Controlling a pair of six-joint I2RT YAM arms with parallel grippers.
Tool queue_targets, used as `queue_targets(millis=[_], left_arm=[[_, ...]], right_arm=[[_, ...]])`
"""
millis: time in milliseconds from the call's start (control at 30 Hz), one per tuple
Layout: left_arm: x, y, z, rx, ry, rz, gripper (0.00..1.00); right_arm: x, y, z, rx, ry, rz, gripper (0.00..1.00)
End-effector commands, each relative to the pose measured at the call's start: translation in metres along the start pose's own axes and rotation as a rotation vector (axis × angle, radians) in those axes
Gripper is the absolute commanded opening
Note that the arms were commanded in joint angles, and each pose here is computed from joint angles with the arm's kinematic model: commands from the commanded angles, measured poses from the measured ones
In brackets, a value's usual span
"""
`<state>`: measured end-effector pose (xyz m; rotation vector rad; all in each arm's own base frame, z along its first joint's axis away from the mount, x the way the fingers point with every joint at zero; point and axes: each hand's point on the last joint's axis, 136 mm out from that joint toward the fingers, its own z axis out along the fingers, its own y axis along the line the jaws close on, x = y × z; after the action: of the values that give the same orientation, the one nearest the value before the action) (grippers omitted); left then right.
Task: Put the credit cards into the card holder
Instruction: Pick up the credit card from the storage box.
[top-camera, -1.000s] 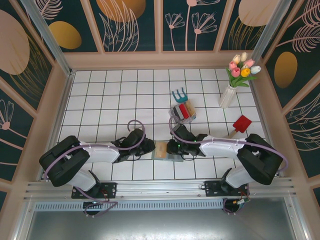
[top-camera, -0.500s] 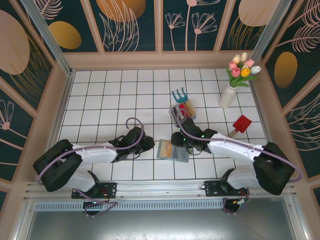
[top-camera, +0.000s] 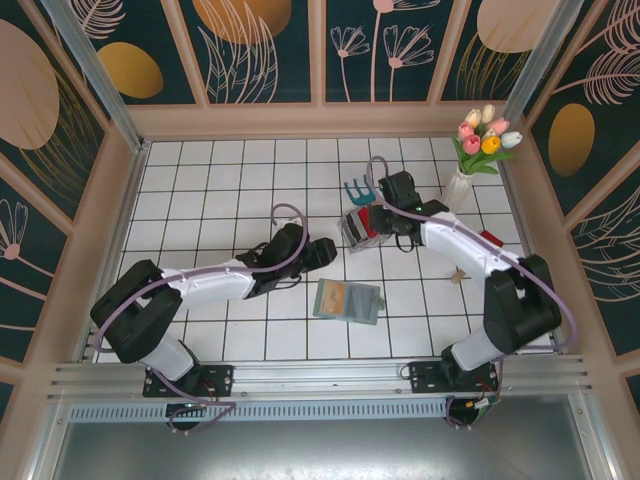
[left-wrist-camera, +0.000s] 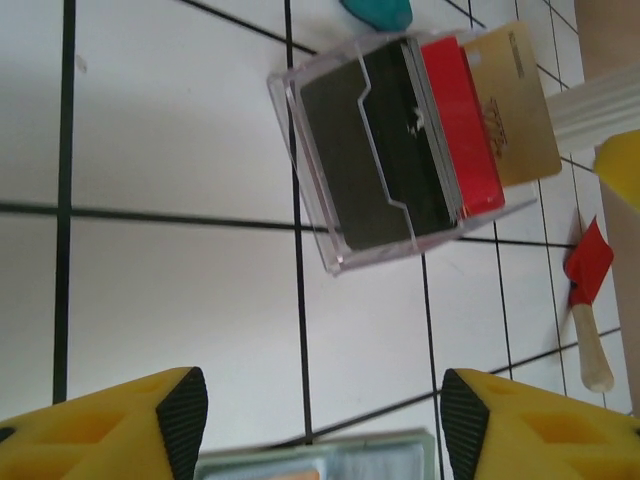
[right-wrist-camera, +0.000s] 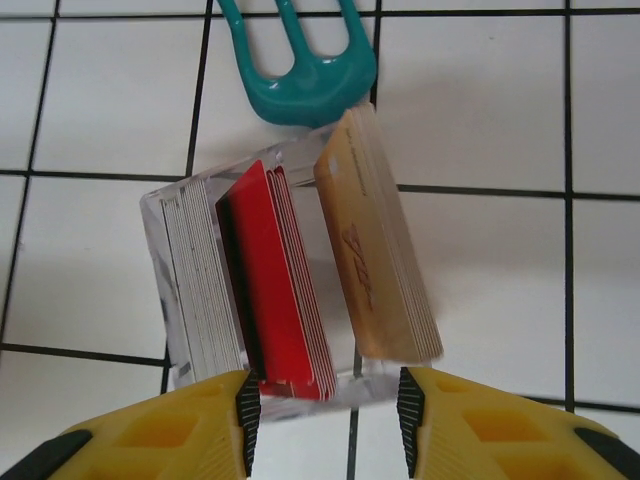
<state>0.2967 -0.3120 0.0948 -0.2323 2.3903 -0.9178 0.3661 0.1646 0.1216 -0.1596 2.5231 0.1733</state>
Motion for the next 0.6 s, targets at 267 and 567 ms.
queue_targets(millis=[267, 567], left_arm=[[-0.028, 0.005, 0.006, -0.009, -0.057, -0.019, 0.69], [-0.024, 0.004, 0.011, 0.001, -0.033, -0.023, 0.69]], right_arm=[[-0.009, 0.011, 0.035, 0.019, 0.103, -0.145, 0.38], [-0.003, 0.007, 0.053, 0.119, 0.131, -0.212, 0.39]])
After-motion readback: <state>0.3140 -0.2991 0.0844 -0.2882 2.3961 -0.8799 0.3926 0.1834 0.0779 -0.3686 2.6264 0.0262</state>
